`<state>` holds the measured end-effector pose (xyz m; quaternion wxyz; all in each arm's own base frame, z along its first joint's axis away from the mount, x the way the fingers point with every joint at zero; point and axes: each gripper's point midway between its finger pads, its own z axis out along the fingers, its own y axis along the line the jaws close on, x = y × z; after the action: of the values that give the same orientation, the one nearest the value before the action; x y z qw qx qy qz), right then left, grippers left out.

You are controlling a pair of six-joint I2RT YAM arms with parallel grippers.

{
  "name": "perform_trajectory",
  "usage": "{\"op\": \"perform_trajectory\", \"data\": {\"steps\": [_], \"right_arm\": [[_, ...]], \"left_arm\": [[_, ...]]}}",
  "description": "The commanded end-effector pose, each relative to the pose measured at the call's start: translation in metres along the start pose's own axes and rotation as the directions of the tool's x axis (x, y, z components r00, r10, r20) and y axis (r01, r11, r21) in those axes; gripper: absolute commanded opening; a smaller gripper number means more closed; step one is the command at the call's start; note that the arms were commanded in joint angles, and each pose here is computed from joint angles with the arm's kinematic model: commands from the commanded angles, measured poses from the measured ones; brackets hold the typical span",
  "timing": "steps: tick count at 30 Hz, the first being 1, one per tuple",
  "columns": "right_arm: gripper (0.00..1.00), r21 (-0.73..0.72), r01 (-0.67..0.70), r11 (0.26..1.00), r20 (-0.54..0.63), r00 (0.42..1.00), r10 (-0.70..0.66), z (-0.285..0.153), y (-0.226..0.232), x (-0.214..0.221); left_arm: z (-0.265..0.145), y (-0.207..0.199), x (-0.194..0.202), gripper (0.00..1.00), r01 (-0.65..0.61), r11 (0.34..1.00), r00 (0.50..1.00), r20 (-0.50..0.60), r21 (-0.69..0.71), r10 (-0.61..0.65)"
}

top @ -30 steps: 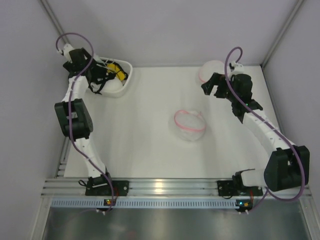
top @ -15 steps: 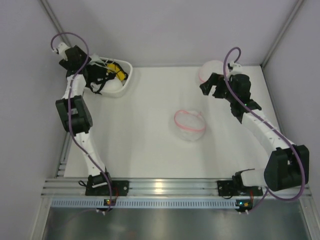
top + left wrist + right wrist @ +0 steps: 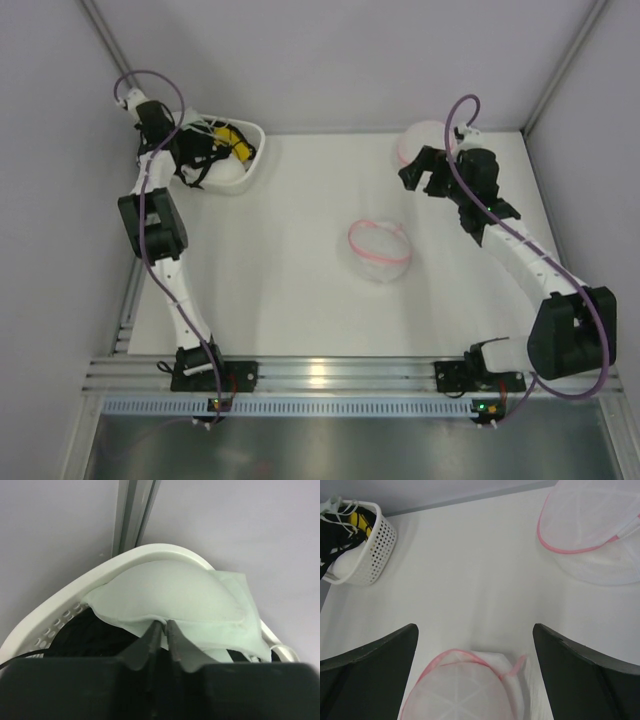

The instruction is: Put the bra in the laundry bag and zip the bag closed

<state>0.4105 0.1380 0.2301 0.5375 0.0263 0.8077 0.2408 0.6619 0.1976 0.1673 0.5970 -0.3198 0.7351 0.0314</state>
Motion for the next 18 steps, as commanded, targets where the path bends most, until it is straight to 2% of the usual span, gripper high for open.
{"op": "perform_trajectory", "data": {"steps": [1,2,6,10,11,13,14,16,18], "right_arm": [[0.99,-0.029,0.005,1.000,0.052,0.999,-0.003,0.003,0.014,-0.017],[0.99,-0.029,0.003,1.000,0.050,0.999,-0.002,0.003,0.014,-0.017],[0.99,-0.032,0.002,0.999,0.047,0.999,-0.001,0.004,0.015,-0.016],[1.00,-0.036,0.000,0.999,0.054,0.999,0.002,0.002,0.017,-0.017],[0.99,-0.031,-0.005,1.000,0.057,0.998,0.007,0.002,0.016,-0.018],[0.99,-0.034,-0.011,0.999,0.063,0.998,0.013,0.001,0.018,-0.019],[1.00,-0.038,-0.012,0.999,0.066,0.998,0.014,0.001,0.019,-0.019],[0.99,-0.053,-0.014,0.998,0.079,0.997,0.018,-0.001,0.022,-0.021],[0.99,-0.076,-0.016,0.997,0.081,0.996,0.022,-0.002,0.026,-0.021]], "left_arm": [[-0.006,-0.019,-0.047,0.10,-0.006,0.998,0.994,0.110,0.057,0.000],[-0.009,-0.021,-0.052,0.00,-0.007,0.998,0.993,0.116,0.061,0.000],[-0.026,-0.031,-0.074,0.00,-0.005,0.995,0.989,0.146,0.098,-0.010],[-0.064,-0.051,-0.115,0.00,0.015,0.986,0.979,0.197,0.167,-0.048],[-0.066,-0.048,-0.105,0.00,0.058,0.985,0.982,0.168,0.162,-0.085],[-0.082,-0.059,-0.116,0.00,0.069,0.974,0.979,0.172,0.217,-0.108],[-0.085,-0.054,-0.096,0.00,0.079,0.976,0.986,0.131,0.202,-0.107],[-0.109,-0.071,-0.106,0.00,0.092,0.968,0.975,0.179,0.232,-0.135],[-0.120,-0.072,-0.081,0.00,0.143,0.961,0.976,0.129,0.237,-0.177]]}}
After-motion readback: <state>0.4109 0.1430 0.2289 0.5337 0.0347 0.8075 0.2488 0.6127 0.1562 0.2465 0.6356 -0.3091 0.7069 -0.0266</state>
